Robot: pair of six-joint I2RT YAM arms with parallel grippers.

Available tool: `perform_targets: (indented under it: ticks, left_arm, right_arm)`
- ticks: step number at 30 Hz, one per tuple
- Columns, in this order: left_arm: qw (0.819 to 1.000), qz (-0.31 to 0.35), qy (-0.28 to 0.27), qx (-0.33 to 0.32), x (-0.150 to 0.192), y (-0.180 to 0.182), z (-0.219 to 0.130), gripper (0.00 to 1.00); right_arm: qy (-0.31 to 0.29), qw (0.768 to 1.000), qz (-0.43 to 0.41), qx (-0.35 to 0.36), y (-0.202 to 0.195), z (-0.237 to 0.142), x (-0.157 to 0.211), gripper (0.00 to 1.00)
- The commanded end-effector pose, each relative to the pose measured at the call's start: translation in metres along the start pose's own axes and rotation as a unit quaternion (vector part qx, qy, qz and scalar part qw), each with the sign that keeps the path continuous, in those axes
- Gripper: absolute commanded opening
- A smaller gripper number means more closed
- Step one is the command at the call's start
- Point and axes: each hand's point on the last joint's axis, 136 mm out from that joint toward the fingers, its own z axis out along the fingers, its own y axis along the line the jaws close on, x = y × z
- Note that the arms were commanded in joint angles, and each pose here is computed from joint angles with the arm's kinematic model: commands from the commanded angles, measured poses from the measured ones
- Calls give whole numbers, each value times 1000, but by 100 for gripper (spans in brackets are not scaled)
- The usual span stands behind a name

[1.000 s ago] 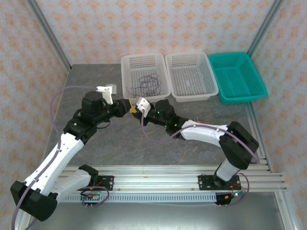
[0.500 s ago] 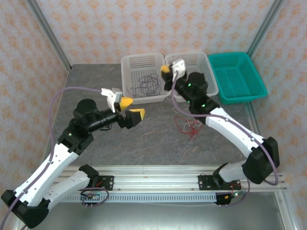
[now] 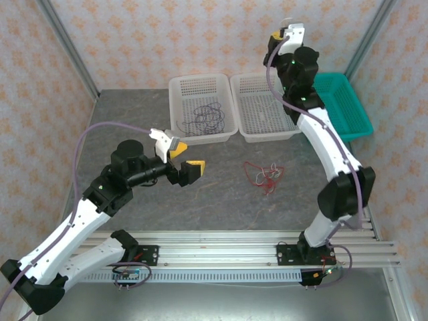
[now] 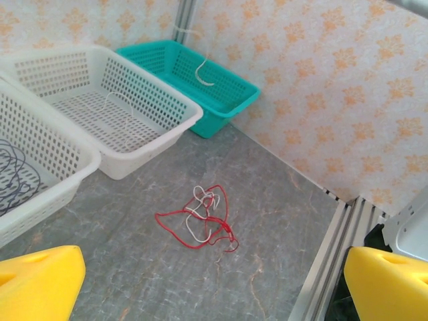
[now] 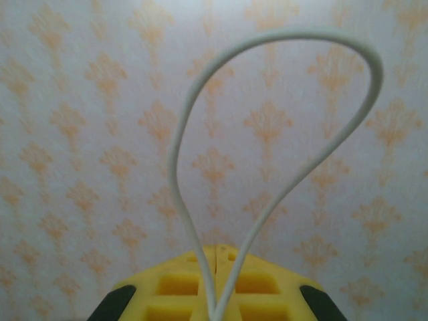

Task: Untangle the cables

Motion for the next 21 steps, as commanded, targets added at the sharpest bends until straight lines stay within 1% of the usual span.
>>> perform_targets:
  ticks: [1, 4, 7, 8, 9, 11, 12, 13, 14, 16, 18, 21]
  left_arm:
    - [1000, 15, -5, -18, -5, 0, -8, 100]
    - [999, 14, -1, -29, -2, 3, -10, 100]
    - [999, 14, 3, -37, 0, 6, -12, 100]
    - [999, 15, 4, -39, -1, 6, -12, 100]
    - [999, 13, 5, -40, 0, 7, -12, 100]
    - [999, 14, 8, -40, -1, 6, -11, 100]
    - [999, 13, 9, -42, -2, 7, -11, 100]
    - [999, 11, 11, -43, -2, 8, -9, 100]
    - [999, 11, 11, -43, -2, 8, -8, 100]
    - [999, 6, 11, -44, -3, 10, -4, 100]
    - [999, 0, 11, -43, -3, 11, 1, 100]
    - [999, -8, 13, -34, -2, 10, 10, 100]
  right_arm:
    - [118, 993, 15, 26, -5, 25, 95, 0]
    - [190, 980, 8, 63, -18, 37, 165, 0]
    - [239, 966, 11, 99, -32, 39, 222, 0]
    - [254, 962, 9, 102, -34, 40, 238, 3]
    - [271, 957, 3, 102, -36, 41, 253, 10]
    - [298, 949, -13, 104, -37, 44, 272, 33]
    - [308, 945, -19, 104, -38, 46, 275, 46]
    - [319, 942, -21, 104, -38, 46, 274, 57]
    - [320, 941, -20, 107, -39, 47, 267, 61]
    - [311, 945, -14, 106, -38, 46, 244, 65]
    - [287, 952, -7, 107, -38, 43, 216, 73]
    - [258, 962, 11, 89, -32, 25, 174, 75]
